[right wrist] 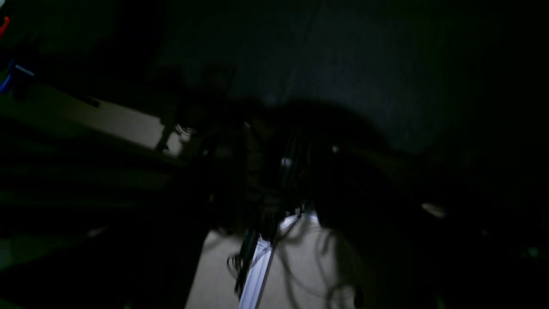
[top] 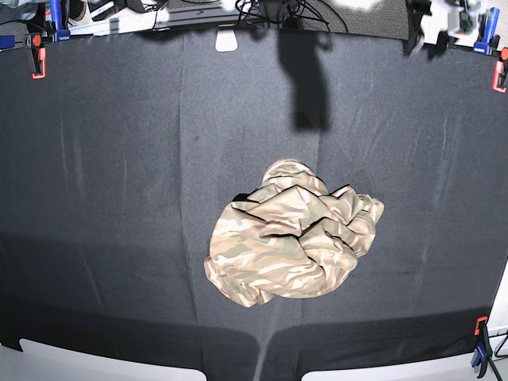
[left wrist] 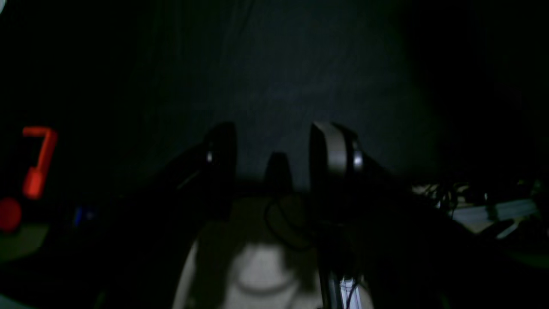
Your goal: Layout the t-shirt on the table in an organized manner, then fold the t-shirt properly
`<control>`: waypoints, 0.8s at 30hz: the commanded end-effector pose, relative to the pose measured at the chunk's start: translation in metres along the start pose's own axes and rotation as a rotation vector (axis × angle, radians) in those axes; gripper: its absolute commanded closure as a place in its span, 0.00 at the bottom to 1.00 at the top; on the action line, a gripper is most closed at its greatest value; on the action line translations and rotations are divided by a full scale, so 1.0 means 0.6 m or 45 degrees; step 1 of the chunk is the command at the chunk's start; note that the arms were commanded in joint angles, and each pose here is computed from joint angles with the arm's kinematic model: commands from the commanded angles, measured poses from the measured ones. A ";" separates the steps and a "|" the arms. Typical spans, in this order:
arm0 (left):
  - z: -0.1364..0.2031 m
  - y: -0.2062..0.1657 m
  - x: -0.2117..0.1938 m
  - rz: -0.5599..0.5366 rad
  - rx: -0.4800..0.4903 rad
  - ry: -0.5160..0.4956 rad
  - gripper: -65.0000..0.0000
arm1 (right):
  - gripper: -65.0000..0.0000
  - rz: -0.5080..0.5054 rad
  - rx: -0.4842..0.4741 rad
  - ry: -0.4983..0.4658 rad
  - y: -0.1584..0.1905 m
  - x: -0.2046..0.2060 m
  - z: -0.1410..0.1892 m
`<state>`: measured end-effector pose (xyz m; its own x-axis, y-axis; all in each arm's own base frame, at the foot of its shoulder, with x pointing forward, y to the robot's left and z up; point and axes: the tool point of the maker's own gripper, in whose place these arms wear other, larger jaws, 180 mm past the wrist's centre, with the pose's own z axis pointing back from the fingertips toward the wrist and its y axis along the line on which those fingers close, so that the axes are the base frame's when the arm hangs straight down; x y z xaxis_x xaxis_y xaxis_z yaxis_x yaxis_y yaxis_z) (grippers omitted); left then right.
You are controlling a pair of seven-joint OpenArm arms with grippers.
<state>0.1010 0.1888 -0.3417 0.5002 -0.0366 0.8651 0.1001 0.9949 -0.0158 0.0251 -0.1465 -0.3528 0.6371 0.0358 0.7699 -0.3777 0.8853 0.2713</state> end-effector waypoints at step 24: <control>-0.151 0.014 0.235 -0.044 0.015 -0.471 0.60 | 0.62 0.183 -0.032 -0.795 -0.030 0.319 -0.134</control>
<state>0.2484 0.1830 -0.2791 0.2057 -0.0295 0.9782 0.0968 0.9953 0.0097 0.2084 -0.1188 -0.2670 0.1001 -0.1058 0.9893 -0.3971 0.9075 0.1372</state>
